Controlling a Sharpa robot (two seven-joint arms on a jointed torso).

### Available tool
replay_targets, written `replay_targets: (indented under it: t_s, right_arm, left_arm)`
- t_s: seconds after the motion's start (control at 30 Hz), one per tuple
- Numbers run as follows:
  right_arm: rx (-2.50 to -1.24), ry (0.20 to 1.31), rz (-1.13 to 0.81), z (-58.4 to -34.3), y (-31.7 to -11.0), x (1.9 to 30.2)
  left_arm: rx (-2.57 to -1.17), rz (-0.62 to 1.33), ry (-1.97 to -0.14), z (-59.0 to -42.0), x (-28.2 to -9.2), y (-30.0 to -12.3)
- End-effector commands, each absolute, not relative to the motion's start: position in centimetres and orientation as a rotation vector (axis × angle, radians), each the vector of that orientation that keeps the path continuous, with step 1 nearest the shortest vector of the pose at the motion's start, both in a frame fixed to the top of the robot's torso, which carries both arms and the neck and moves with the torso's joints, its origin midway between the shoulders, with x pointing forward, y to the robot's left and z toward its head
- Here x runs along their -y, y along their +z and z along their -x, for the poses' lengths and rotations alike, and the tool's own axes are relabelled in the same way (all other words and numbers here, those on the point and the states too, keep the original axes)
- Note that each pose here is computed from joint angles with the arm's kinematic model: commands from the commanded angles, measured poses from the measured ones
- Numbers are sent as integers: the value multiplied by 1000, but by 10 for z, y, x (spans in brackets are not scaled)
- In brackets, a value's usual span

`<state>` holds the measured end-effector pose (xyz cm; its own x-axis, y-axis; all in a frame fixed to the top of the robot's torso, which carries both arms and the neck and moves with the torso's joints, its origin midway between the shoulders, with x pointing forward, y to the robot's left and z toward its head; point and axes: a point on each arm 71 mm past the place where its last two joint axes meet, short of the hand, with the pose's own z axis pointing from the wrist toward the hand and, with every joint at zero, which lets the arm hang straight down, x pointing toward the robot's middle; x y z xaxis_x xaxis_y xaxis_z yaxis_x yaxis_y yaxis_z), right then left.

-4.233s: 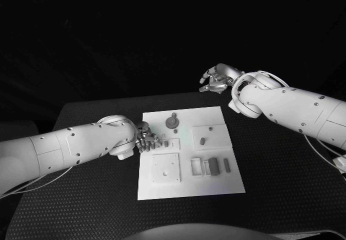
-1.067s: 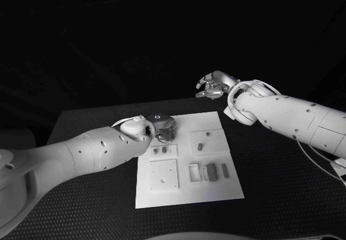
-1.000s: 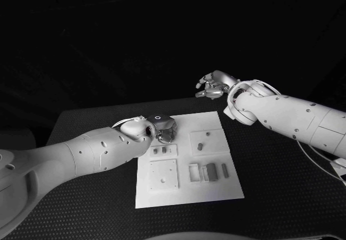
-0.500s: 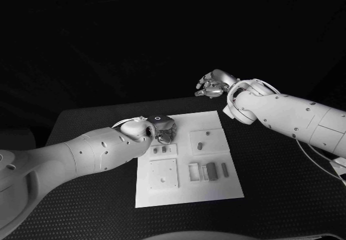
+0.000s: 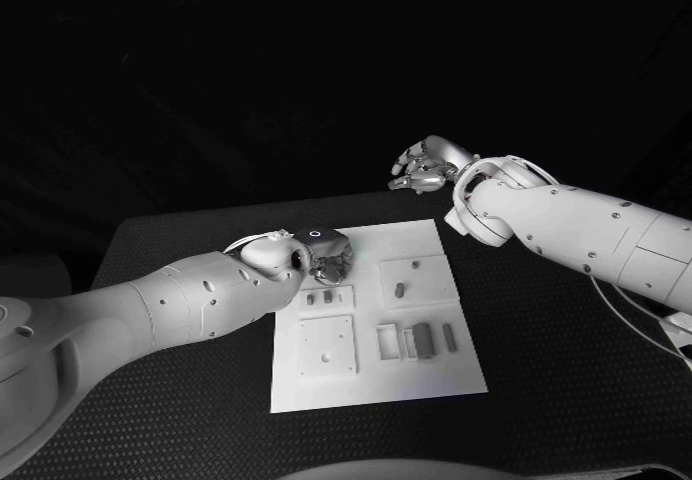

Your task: Assemble the parts on the task board

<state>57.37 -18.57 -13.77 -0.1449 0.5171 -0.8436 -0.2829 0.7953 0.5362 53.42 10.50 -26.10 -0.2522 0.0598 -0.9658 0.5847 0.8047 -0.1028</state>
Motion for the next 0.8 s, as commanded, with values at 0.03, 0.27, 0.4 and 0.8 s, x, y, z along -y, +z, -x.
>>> replay_targets:
  t_s: [0.03,0.27,0.4,0.8]
  right_arm:
    - [-1564,715,-188,-574,-137,185]
    - [-1564,718,-189,-573,-137,184]
    - [-1561,720,-192,-573,-137,184]
    - [-1558,716,-195,-574,-137,186]
  left_arm:
    - [-1831,-521,-518,-532,-107,-269]
    - [-1825,-519,-513,-533,-109,-270]
    - [-1811,-514,-518,-533,-109,-271]
    - [-1717,-398,-609,-534,-115,-262]
